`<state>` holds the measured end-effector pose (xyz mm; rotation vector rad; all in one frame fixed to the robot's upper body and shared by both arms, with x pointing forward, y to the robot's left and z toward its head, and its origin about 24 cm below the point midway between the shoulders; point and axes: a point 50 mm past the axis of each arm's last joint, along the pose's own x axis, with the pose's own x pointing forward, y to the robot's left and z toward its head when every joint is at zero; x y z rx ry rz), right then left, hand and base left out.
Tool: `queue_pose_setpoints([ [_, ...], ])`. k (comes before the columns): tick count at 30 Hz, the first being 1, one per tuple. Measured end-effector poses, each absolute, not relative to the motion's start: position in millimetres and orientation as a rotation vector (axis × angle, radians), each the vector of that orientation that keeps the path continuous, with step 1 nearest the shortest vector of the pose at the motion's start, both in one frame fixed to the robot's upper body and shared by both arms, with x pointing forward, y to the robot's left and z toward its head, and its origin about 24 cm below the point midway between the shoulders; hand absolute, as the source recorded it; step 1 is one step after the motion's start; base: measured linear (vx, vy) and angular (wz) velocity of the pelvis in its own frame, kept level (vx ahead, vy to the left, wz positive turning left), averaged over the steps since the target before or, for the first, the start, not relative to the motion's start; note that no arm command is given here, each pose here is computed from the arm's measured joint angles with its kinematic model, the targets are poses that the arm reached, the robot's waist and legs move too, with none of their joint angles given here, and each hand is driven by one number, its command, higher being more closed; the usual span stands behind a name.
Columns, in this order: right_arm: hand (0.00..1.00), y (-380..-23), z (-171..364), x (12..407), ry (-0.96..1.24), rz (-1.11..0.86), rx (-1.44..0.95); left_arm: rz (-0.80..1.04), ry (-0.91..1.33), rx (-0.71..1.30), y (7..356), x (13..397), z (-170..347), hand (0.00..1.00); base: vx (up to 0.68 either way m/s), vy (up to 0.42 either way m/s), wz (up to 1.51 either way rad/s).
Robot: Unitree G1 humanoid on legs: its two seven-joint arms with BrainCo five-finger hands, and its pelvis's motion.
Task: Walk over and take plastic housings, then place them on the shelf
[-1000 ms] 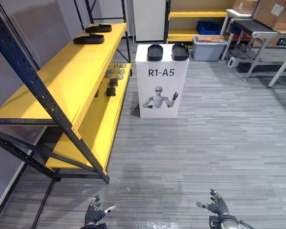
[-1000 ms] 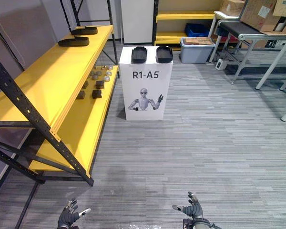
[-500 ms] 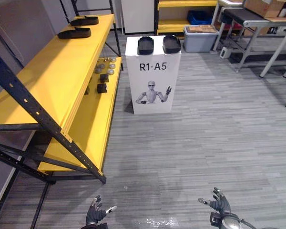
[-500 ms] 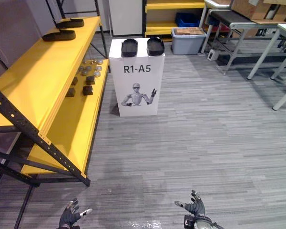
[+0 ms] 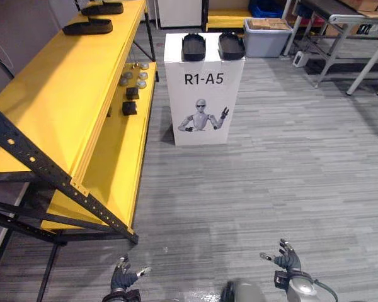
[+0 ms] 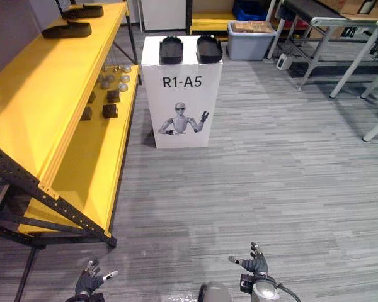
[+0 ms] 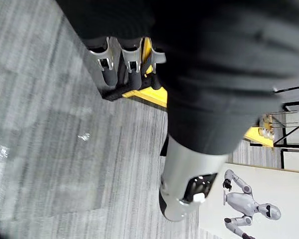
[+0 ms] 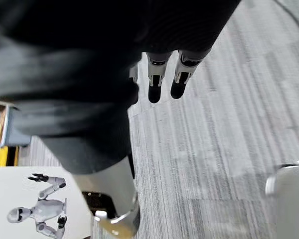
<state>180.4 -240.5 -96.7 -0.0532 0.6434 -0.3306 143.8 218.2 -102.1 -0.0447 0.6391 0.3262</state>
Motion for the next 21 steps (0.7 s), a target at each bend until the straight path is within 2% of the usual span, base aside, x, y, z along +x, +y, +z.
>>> queue_pose_setpoints([
  [5, 0.00, -238.3, -91.1, 192.5, 0.614, -0.324, -0.052, 0.317, 0.604, -0.061, 211.2, 161.5, -97.9, 0.00, 0.60, -0.274, 0.37],
  [11, 0.00, -220.5, -88.8, 203.9, 0.596, -0.254, -0.064, 0.311, 0.629, -0.086, 204.7, 156.0, -102.7, 0.00, 0.67, -0.249, -0.21],
  [15, 0.00, -215.4, -81.3, 219.7, 0.558, -0.245, -0.045, 0.311, 0.613, -0.087, 204.5, 157.6, -99.9, 0.00, 0.53, -0.012, -0.48],
  [21, 0.00, -212.1, -87.9, 215.5, 0.592, -0.247, -0.038, 0.336, 0.631, -0.110, 201.0, 146.5, -103.2, 0.00, 0.54, 0.171, -0.35],
])
